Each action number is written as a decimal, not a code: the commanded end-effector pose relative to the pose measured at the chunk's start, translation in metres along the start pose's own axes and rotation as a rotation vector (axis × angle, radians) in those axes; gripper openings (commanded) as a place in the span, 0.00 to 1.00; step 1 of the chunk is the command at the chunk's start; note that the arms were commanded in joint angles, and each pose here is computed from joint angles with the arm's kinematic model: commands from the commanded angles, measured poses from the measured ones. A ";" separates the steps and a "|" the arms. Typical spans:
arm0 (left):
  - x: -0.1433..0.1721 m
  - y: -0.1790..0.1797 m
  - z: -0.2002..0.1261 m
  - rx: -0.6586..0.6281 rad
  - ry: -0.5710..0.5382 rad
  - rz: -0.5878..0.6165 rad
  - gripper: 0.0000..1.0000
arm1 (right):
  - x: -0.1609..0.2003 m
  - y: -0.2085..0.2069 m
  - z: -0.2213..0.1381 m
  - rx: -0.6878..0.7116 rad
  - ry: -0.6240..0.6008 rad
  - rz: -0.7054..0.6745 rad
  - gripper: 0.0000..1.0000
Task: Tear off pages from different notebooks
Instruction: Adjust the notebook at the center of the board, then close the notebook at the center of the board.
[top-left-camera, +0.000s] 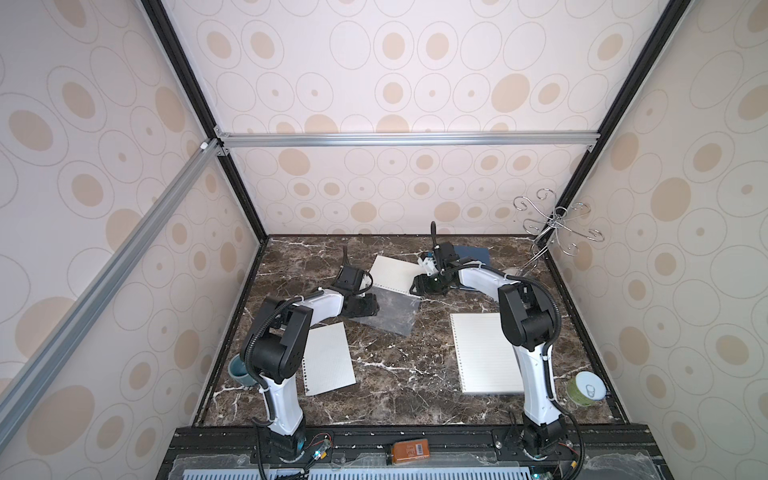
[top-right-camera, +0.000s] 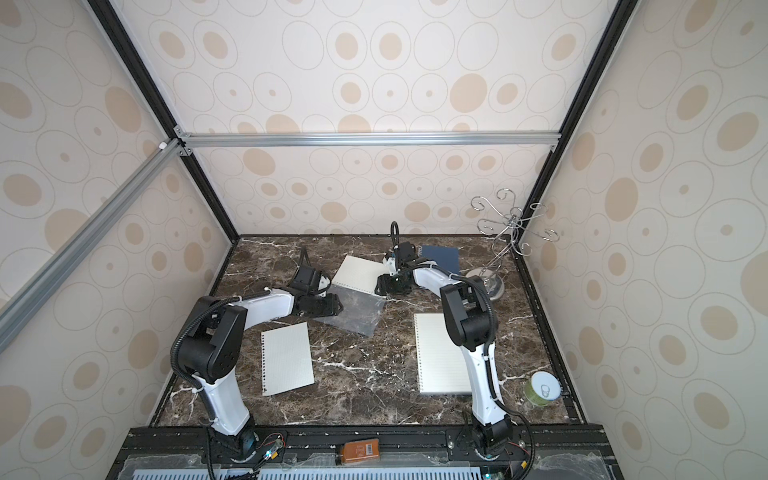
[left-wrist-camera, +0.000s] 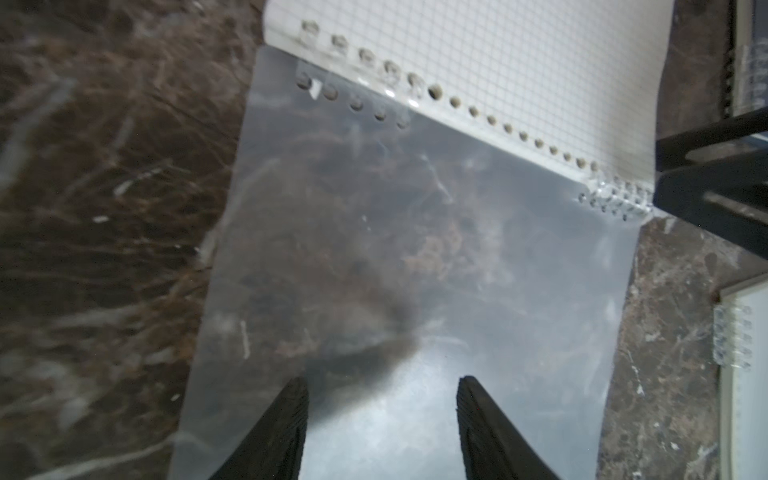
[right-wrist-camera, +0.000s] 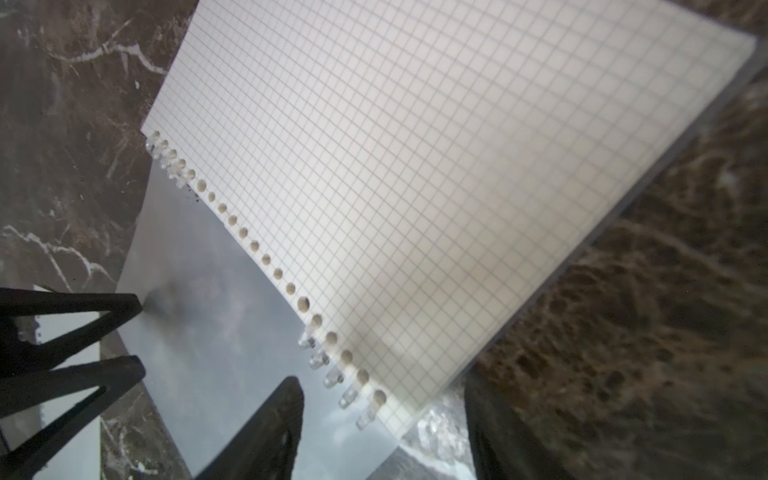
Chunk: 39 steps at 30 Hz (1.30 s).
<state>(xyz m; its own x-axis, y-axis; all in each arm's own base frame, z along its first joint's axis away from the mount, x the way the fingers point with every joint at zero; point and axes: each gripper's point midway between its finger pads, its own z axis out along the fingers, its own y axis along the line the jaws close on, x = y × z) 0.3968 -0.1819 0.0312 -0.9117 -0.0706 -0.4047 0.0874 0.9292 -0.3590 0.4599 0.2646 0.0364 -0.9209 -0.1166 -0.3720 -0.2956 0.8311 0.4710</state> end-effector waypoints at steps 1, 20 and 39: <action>0.009 0.008 0.000 -0.014 0.027 -0.041 0.58 | 0.030 -0.005 0.005 -0.067 0.054 0.170 0.65; 0.036 0.011 0.016 0.012 0.072 -0.075 0.58 | 0.083 -0.010 0.031 -0.277 -0.042 0.644 0.66; 0.010 -0.023 -0.007 0.109 -0.015 -0.045 0.56 | 0.101 0.046 0.025 -0.445 -0.019 0.618 0.66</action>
<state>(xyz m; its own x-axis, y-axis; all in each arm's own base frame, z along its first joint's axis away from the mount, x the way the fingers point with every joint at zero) 0.3954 -0.2017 0.0354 -0.8943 -0.1143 -0.4326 0.1087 0.8824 -0.4578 0.3864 0.3110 0.0437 -0.9509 0.2897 -0.1092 0.0150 0.3952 0.9185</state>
